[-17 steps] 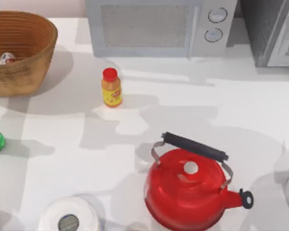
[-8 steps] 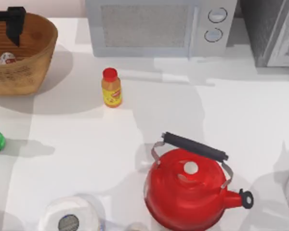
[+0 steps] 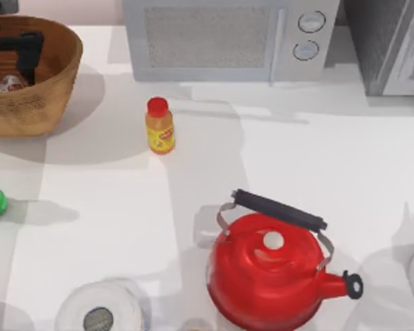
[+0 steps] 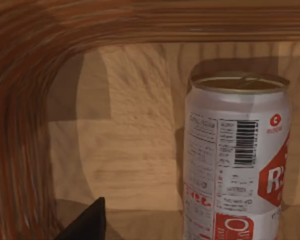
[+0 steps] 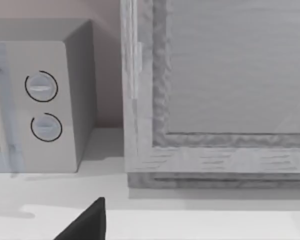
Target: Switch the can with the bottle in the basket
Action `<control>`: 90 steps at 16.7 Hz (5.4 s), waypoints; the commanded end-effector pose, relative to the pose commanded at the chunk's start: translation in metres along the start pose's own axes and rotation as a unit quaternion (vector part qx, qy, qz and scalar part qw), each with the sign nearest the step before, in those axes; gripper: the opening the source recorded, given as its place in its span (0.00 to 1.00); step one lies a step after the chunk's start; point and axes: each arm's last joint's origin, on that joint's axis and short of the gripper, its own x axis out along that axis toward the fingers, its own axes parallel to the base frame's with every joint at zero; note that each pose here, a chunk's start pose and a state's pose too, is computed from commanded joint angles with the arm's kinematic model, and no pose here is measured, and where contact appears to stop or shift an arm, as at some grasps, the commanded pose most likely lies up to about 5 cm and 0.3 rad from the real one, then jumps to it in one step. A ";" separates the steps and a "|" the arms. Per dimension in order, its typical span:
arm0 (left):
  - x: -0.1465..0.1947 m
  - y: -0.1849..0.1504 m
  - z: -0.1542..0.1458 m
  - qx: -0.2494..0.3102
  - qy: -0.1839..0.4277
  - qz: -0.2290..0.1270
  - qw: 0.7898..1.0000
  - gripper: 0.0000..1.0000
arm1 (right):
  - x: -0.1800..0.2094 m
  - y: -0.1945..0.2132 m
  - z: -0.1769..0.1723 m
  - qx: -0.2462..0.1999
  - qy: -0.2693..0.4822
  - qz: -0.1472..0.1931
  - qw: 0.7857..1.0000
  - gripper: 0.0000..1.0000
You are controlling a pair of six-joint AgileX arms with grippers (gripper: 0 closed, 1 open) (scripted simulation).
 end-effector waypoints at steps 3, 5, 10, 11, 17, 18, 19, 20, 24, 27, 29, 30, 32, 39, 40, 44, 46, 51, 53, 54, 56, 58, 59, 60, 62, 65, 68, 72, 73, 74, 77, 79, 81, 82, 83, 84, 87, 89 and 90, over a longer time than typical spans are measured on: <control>0.002 -0.003 0.000 0.002 0.001 0.000 1.000 1.00 | 0.000 0.000 0.000 0.000 0.000 0.000 1.000 1.00; 0.011 -0.001 0.001 0.000 0.000 0.000 1.000 1.00 | 0.000 0.000 0.000 0.000 0.000 0.000 1.000 1.00; 0.050 0.000 0.001 0.000 0.000 0.000 1.000 1.00 | 0.000 0.000 0.000 0.000 0.000 0.000 1.000 1.00; 0.056 0.000 0.000 0.000 0.000 0.000 1.000 1.00 | 0.000 0.000 0.000 0.000 0.000 0.000 1.000 1.00; 0.060 0.000 0.000 0.000 0.000 0.000 1.000 0.92 | 0.000 0.000 0.000 0.000 0.000 0.000 1.000 1.00; 0.060 0.000 0.000 0.000 0.000 0.000 1.000 0.85 | 0.000 0.000 0.000 0.000 0.000 0.000 1.000 1.00; 0.060 0.000 0.000 0.000 0.000 0.000 1.000 0.77 | 0.000 0.000 0.000 0.000 0.000 0.000 1.000 1.00; 0.060 0.000 0.000 0.000 0.000 0.000 1.000 0.70 | 0.000 0.000 0.000 0.000 0.000 0.000 1.000 1.00; 0.060 0.000 0.000 0.000 0.000 0.000 1.000 0.40 | 0.000 0.000 0.000 0.000 0.000 0.000 1.000 1.00; 0.060 0.000 0.000 0.000 0.000 0.000 1.000 0.17 | 0.000 0.000 0.000 0.000 0.000 0.000 1.000 1.00; 0.060 0.000 0.000 0.000 0.000 0.000 1.000 0.02 | 0.000 0.000 0.000 0.000 0.000 0.000 1.000 1.00; 0.060 0.000 0.000 0.000 0.000 0.000 1.000 0.00 | 0.000 0.000 0.000 0.000 0.000 0.000 1.000 1.00; 0.060 0.000 0.000 0.000 0.000 0.000 1.000 0.00 | 0.000 0.000 0.000 0.000 0.000 0.000 1.000 1.00; 0.040 -0.001 -0.005 -0.006 -0.009 0.005 1.000 0.00 | 0.000 0.000 0.000 0.000 0.000 0.000 1.000 1.00; 0.038 -0.001 -0.006 -0.007 -0.012 0.005 1.000 0.00 | 0.000 0.000 0.000 0.000 0.000 0.000 1.000 1.00; 0.008 -0.004 -0.017 -0.009 -0.052 0.010 0.999 0.00 | 0.000 0.000 0.000 0.000 0.000 0.000 1.000 1.00; -0.019 -0.009 -0.031 -0.009 -0.087 0.014 0.996 0.00 | 0.000 0.000 0.000 0.000 0.000 0.000 1.000 1.00; -0.099 -0.026 -0.102 -0.002 -0.210 0.024 0.977 0.00 | 0.000 0.000 0.000 0.000 0.000 0.000 1.000 1.00; -0.122 -0.033 -0.142 0.000 -0.267 0.027 0.963 0.00 | 0.000 0.000 0.000 0.000 0.000 0.000 1.000 1.00; -0.131 -0.036 -0.165 0.002 -0.297 0.029 0.954 0.00 | 0.000 0.000 0.000 0.000 0.000 0.000 1.000 1.00; -0.142 -0.043 -0.215 0.004 -0.361 0.031 0.932 0.00 | 0.000 0.000 0.000 0.000 0.000 0.000 1.000 1.00; -0.140 -0.048 -0.268 0.007 -0.426 0.033 0.904 0.00 | 0.000 0.000 0.000 0.000 0.000 0.000 1.000 1.00; -0.133 -0.050 -0.293 0.009 -0.457 0.033 0.889 0.00 | 0.000 0.000 0.000 0.000 0.000 0.000 1.000 1.00; -0.123 -0.051 -0.316 0.010 -0.487 0.033 0.873 0.00 | 0.000 0.000 0.000 0.000 0.000 0.000 1.000 1.00; -0.095 -0.052 -0.352 0.012 -0.539 0.032 0.841 0.00 | 0.000 0.000 0.000 0.000 0.000 0.000 1.000 1.00; -0.052 -0.052 -0.382 0.013 -0.601 0.030 0.799 0.00 | 0.000 0.000 0.000 0.000 0.000 0.000 1.000 1.00; -0.021 -0.052 -0.393 0.013 -0.645 0.027 0.763 0.00 | 0.000 0.000 0.000 0.000 0.000 0.000 1.000 1.00; -0.005 -0.051 -0.396 0.013 -0.669 0.025 0.743 0.00 | 0.000 0.000 0.000 0.000 0.000 0.000 1.000 1.00; -0.005 -0.051 -0.396 0.013 -0.669 0.025 0.743 0.00 | 0.000 0.000 0.000 0.000 0.000 0.000 1.000 1.00; -0.005 -0.051 -0.396 0.013 -0.669 0.025 0.743 0.00 | 0.000 0.000 0.000 0.000 0.000 0.000 1.000 1.00; -0.005 -0.051 -0.396 0.013 -0.667 0.027 0.745 0.00 | 0.000 0.000 0.000 0.000 0.000 0.000 1.000 1.00; -0.009 -0.052 -0.395 0.018 -0.669 0.021 0.743 0.00 | 0.000 0.000 0.000 0.000 0.000 0.000 1.000 1.00; -0.018 -0.054 -0.391 0.031 -0.673 0.007 0.739 0.00 | 0.000 0.000 0.000 0.000 0.000 0.000 1.000 1.00; -0.025 -0.056 -0.388 0.041 -0.675 -0.005 0.737 0.00 | 0.000 0.000 0.000 0.000 0.000 0.000 1.000 1.00; -0.032 -0.059 -0.384 0.054 -0.676 -0.019 0.734 0.00 | 0.000 0.000 0.000 0.000 0.000 0.000 1.000 1.00; -0.039 -0.061 -0.379 0.068 -0.677 -0.035 0.732 0.00 | 0.000 0.000 0.000 0.000 0.000 0.000 1.000 1.00; -0.062 -0.073 -0.355 0.122 -0.674 -0.096 0.722 0.00 | 0.000 0.000 0.000 0.000 0.000 0.000 1.000 1.00; -0.073 -0.083 -0.332 0.164 -0.667 -0.143 0.713 0.00 | 0.000 0.000 0.000 0.000 0.000 0.000 1.000 1.00; -0.077 -0.089 -0.319 0.186 -0.661 -0.167 0.707 0.00 | 0.000 0.000 0.000 0.000 0.000 0.000 1.000 1.00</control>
